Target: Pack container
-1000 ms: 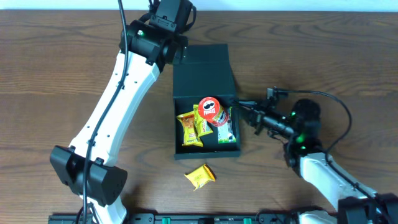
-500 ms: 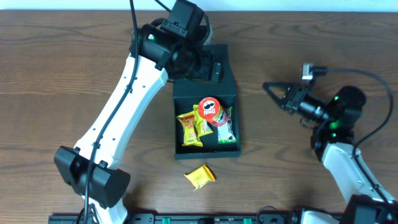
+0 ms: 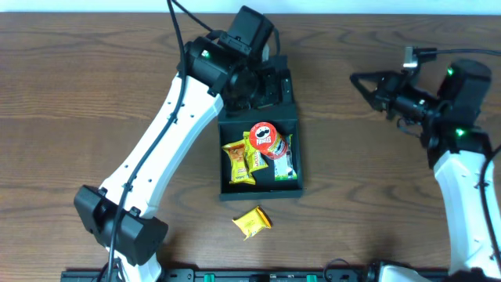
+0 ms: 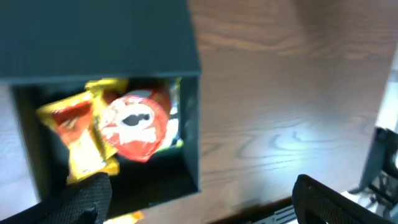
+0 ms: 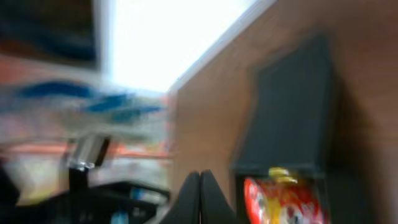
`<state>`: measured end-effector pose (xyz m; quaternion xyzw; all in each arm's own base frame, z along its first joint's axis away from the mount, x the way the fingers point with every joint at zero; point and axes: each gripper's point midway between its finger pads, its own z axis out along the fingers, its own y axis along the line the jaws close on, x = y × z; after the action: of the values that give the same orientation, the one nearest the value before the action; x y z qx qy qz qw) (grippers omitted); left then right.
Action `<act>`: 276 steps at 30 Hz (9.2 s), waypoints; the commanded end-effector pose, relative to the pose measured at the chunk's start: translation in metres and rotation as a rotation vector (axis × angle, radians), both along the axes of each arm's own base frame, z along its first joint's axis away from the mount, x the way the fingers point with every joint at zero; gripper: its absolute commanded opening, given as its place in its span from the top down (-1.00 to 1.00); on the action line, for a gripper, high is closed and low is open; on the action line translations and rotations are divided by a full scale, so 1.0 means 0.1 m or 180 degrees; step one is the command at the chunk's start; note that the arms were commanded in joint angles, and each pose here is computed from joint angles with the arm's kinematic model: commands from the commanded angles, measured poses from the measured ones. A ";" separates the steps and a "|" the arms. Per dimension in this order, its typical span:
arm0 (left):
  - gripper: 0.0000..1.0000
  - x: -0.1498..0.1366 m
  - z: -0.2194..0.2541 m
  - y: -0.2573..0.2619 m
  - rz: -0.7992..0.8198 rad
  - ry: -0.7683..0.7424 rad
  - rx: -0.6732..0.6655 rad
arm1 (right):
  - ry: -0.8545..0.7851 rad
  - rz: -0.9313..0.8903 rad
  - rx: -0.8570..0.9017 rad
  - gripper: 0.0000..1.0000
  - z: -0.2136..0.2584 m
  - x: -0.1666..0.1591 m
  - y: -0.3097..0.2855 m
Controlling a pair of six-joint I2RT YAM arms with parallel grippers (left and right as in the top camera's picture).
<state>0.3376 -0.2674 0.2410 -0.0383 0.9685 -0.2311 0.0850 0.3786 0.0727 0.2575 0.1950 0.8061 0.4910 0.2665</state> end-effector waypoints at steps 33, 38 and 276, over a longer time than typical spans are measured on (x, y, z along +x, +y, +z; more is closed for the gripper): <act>-0.53 -0.28 -0.77 -0.53 -0.0197 0.0343 0.0046 | 0.0846 0.0411 -0.3504 0.63 -0.83 -0.83 -0.53; 0.62 -0.28 -0.73 -0.61 -0.0246 0.0340 -0.0086 | 0.0841 0.0407 -0.3505 0.50 -0.83 -0.82 -0.53; 0.02 -2.12 -2.37 0.22 -0.4585 -0.0526 0.0756 | -0.0163 -0.0048 -0.3219 -0.99 0.27 -1.74 -0.52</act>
<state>0.1226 -0.2382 -0.0002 0.6421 0.7572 -0.1187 -0.0148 0.2025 0.0207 0.2819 0.0302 0.9363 0.0424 0.3474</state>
